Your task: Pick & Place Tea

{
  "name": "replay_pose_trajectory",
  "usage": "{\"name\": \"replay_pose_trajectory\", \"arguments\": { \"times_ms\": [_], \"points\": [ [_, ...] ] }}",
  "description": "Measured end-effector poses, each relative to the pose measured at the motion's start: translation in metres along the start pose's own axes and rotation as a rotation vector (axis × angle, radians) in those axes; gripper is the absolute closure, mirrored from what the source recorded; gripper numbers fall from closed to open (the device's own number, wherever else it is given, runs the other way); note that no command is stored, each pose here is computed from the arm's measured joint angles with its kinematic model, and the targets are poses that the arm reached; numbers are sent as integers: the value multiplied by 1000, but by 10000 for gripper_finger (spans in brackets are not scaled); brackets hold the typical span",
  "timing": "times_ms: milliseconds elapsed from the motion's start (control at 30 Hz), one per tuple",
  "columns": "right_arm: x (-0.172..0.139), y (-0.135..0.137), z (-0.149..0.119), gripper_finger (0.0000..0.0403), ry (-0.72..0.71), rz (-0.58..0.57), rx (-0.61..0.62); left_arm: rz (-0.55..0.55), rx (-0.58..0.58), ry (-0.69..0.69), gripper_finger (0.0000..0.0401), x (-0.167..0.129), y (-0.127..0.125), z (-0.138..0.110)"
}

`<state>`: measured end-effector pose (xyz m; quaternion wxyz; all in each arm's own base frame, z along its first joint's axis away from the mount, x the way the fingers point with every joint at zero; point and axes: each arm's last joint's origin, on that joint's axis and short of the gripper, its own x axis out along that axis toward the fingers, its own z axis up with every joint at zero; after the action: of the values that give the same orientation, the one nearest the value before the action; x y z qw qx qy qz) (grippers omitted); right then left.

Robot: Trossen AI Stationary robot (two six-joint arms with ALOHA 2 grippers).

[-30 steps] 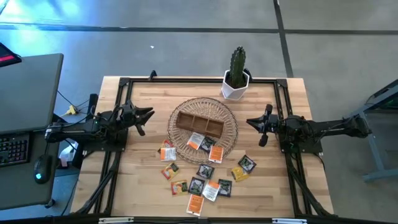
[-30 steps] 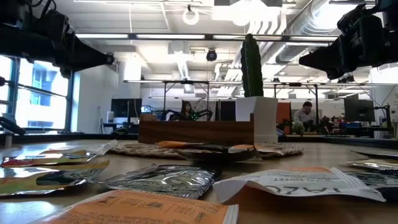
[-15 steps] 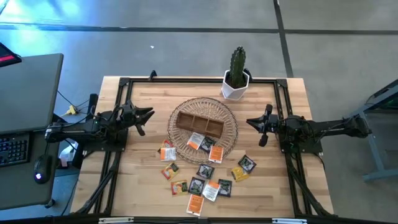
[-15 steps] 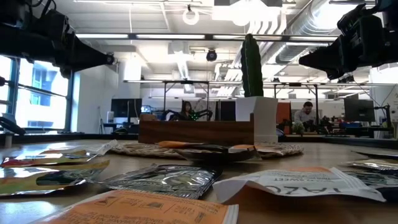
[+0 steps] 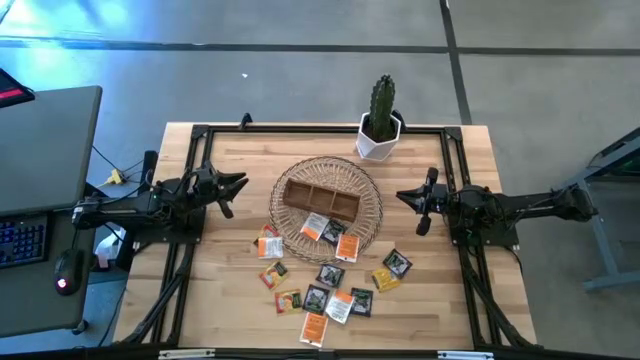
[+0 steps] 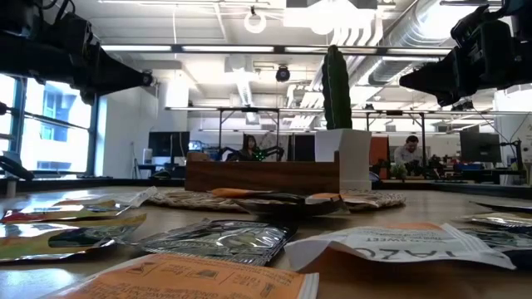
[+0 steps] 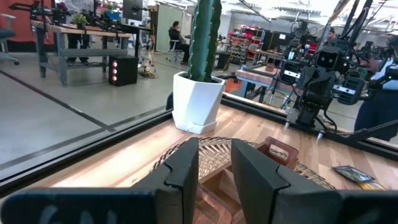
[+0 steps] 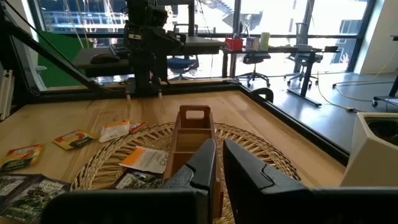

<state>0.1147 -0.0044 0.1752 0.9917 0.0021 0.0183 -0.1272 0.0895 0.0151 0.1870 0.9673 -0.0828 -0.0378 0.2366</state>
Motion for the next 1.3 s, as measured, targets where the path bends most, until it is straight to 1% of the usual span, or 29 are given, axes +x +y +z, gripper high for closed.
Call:
{"name": "replay_pose_trajectory", "arguments": {
  "times_ms": [1100, 1300],
  "points": [
    [0, 0, 0, 375, 0, 0, 0, 5, -6, -15, 307, 0, 0, 2],
    [0, 0, 0, 375, 0, 0, 0, 7, 10, 18, 307, 0, 0, -2]
  ]
}}
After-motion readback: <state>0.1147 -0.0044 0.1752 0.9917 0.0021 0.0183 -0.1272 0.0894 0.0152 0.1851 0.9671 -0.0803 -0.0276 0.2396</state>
